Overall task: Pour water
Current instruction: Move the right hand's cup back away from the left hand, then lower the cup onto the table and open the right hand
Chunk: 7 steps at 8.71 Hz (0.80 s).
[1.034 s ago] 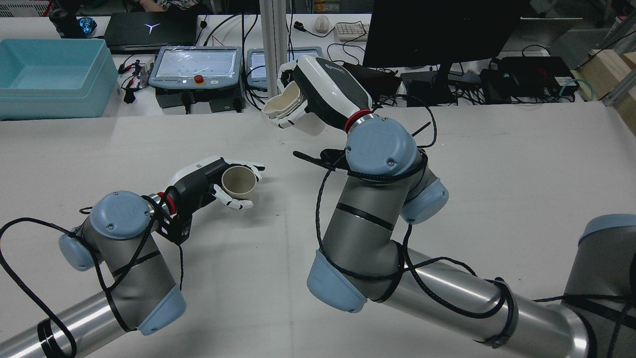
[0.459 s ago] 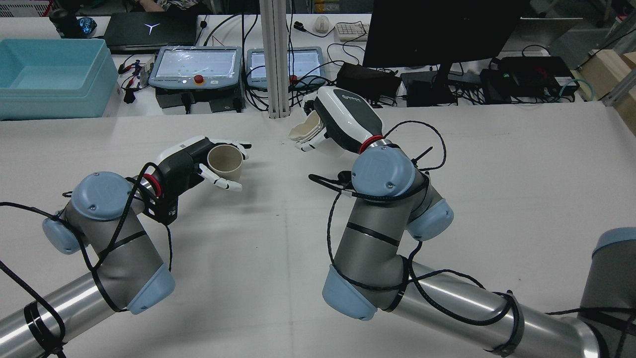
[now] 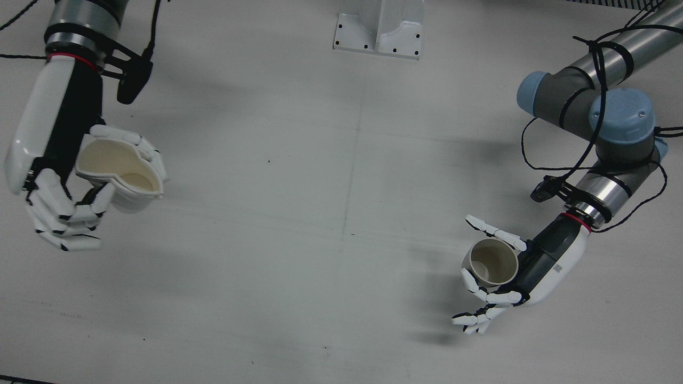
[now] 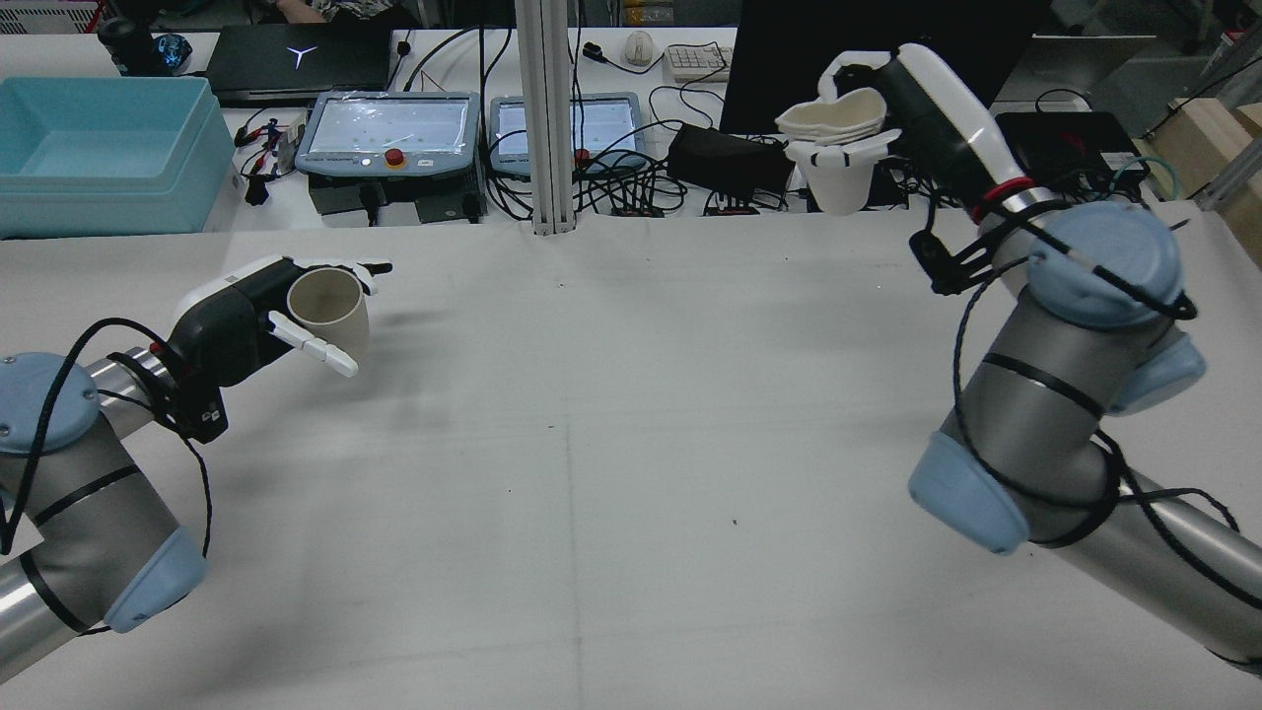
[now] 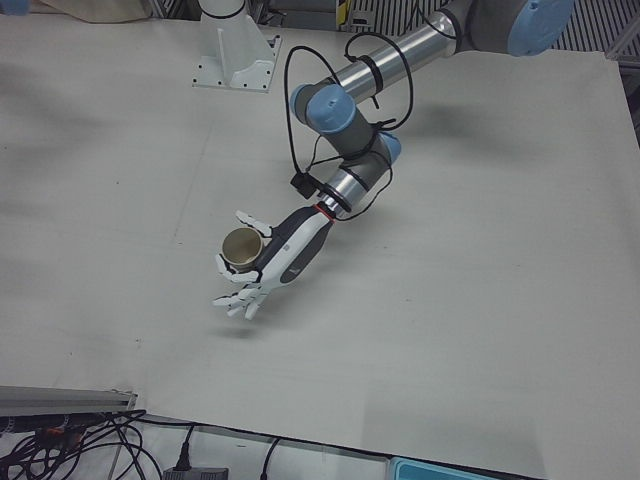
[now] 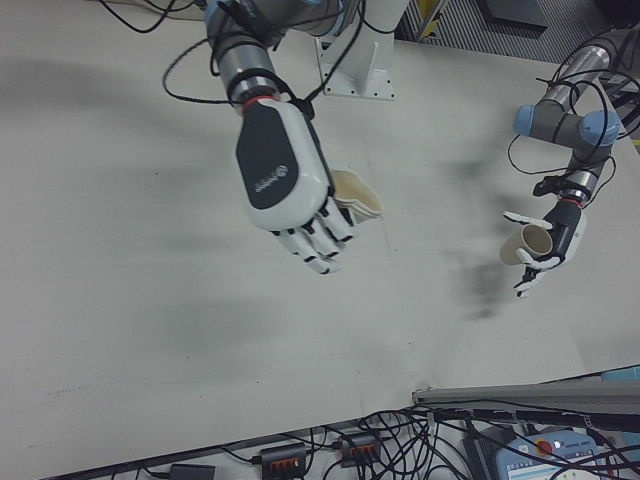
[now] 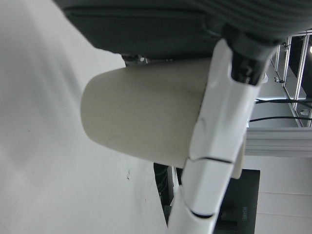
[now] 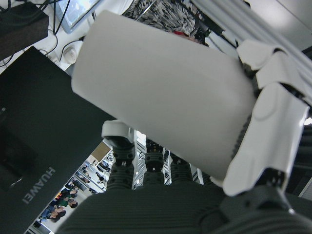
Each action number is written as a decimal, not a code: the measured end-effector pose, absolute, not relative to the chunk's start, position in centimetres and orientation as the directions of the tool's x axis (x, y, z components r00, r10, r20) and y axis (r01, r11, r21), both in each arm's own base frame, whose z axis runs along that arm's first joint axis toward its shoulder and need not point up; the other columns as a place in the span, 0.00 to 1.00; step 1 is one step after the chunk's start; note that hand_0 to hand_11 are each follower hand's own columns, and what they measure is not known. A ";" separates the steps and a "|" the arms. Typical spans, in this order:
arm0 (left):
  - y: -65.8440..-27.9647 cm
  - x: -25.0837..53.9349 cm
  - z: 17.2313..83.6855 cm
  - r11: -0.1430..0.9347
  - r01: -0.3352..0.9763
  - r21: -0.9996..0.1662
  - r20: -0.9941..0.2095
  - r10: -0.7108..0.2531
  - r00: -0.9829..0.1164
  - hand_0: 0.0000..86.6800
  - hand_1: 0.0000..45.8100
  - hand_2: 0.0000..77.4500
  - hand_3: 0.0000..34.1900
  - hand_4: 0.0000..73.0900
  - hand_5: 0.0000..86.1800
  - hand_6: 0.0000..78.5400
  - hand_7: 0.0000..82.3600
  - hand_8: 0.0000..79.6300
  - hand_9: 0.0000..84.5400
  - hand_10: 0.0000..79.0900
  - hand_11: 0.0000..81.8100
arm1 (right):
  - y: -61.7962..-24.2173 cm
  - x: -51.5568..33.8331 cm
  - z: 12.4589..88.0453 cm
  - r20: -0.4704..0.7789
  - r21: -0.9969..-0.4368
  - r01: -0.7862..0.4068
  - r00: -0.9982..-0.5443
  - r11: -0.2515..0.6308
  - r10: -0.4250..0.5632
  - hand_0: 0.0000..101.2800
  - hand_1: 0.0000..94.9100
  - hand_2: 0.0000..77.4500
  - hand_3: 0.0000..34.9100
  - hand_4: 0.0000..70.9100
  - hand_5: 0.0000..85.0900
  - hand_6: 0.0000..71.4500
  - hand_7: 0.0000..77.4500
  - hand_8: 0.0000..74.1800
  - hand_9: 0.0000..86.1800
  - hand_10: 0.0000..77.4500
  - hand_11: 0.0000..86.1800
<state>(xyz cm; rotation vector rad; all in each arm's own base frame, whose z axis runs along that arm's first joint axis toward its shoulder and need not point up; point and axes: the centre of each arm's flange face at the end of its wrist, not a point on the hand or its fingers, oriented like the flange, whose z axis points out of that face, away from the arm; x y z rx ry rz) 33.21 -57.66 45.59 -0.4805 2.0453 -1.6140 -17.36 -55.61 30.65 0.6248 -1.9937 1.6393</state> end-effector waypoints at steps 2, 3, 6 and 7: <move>-56.2 26.5 53.1 0.237 0.022 -0.971 -0.147 -0.526 -0.838 0.92 0.55 0.06 0.00 0.68 0.44 0.15 0.25 0.12 0.06 0.01 0.04 | -54.4 -4.5 39.0 0.517 -0.849 -0.522 -0.853 0.083 -0.074 0.46 0.18 0.39 0.00 0.39 0.83 0.57 0.83 0.34 0.47 0.69 0.81; -54.9 23.5 56.7 0.233 0.023 -0.972 -0.143 -0.513 -0.846 0.92 0.54 0.06 0.00 0.68 0.44 0.17 0.26 0.12 0.06 0.01 0.04 | -54.5 -0.5 44.0 0.469 -0.874 -0.477 -0.877 0.088 -0.102 0.40 0.18 0.39 0.00 0.27 0.71 0.56 0.80 0.42 0.54 0.82 0.81; -51.4 16.1 63.8 0.229 0.035 -0.973 -0.139 -0.457 -0.879 0.92 0.49 0.03 0.00 0.67 0.46 0.16 0.26 0.12 0.07 0.01 0.04 | -55.9 3.4 65.8 0.327 -0.941 -0.333 -0.941 0.062 -0.092 0.35 0.06 0.39 0.00 0.33 0.71 0.64 0.94 0.50 0.62 0.90 0.81; -50.6 15.0 65.0 0.228 0.037 -0.973 -0.139 -0.449 -0.883 0.92 0.45 0.03 0.00 0.68 0.46 0.16 0.26 0.12 0.07 0.01 0.04 | -55.6 3.0 71.3 0.328 -0.942 -0.332 -0.942 0.043 -0.074 0.23 0.01 0.30 0.00 0.29 0.67 0.63 0.91 0.54 0.68 0.90 0.81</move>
